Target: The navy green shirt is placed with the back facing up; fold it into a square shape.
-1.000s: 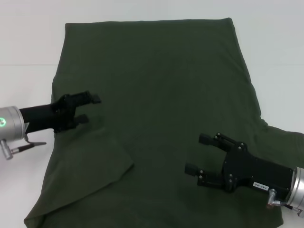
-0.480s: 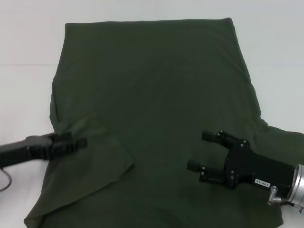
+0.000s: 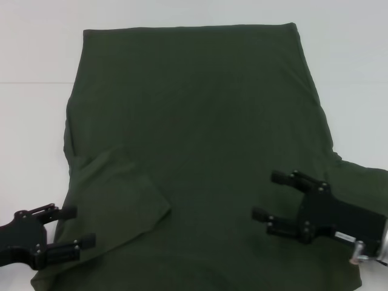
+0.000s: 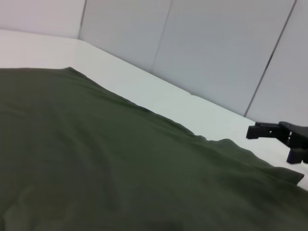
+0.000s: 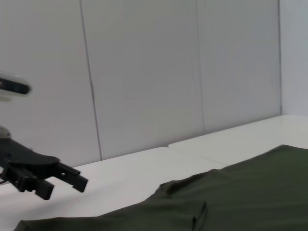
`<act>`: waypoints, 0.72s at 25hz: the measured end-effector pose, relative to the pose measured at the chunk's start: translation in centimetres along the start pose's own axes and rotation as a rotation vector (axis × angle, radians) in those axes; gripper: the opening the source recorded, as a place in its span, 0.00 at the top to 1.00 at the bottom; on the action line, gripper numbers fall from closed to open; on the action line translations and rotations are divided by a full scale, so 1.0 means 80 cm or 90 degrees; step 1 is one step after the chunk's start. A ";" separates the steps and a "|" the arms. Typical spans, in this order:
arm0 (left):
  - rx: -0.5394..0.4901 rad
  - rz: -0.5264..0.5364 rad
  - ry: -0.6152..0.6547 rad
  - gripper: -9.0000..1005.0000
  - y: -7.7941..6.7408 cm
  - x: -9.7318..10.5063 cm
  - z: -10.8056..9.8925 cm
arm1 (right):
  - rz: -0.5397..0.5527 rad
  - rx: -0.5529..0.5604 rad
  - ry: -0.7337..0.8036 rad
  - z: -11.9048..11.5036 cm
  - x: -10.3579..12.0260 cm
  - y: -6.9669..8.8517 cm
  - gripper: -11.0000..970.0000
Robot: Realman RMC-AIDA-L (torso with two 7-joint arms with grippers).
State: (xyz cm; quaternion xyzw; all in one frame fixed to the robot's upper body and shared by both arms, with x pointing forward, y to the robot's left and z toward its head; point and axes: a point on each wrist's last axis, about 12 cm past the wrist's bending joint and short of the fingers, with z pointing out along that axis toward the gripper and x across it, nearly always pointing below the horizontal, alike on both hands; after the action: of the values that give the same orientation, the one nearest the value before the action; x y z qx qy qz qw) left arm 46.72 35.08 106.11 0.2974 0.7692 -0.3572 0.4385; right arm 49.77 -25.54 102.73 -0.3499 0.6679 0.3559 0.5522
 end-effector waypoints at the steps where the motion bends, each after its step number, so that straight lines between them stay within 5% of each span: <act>1: -0.005 0.004 -0.003 0.19 -0.001 0.003 -0.003 | 0.004 0.005 0.001 -0.005 0.000 -0.002 0.03; 6: -0.012 0.011 -0.009 0.18 -0.003 0.005 -0.013 | 0.100 0.035 0.013 -0.047 -0.016 -0.022 0.03; 12: 0.006 0.047 -0.015 0.16 -0.009 -0.007 -0.021 | 0.292 0.059 0.062 -0.113 -0.068 -0.052 0.03; 18: 0.018 0.073 -0.014 0.16 -0.010 -0.012 -0.021 | 0.461 0.136 0.193 -0.150 -0.101 -0.078 0.03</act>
State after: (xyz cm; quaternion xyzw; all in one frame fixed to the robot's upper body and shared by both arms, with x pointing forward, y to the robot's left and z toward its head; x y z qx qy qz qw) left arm 45.73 35.86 107.77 0.3431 0.7408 -0.3454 0.4629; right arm 50.42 -38.39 111.78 -0.0813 0.8551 0.4000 0.3196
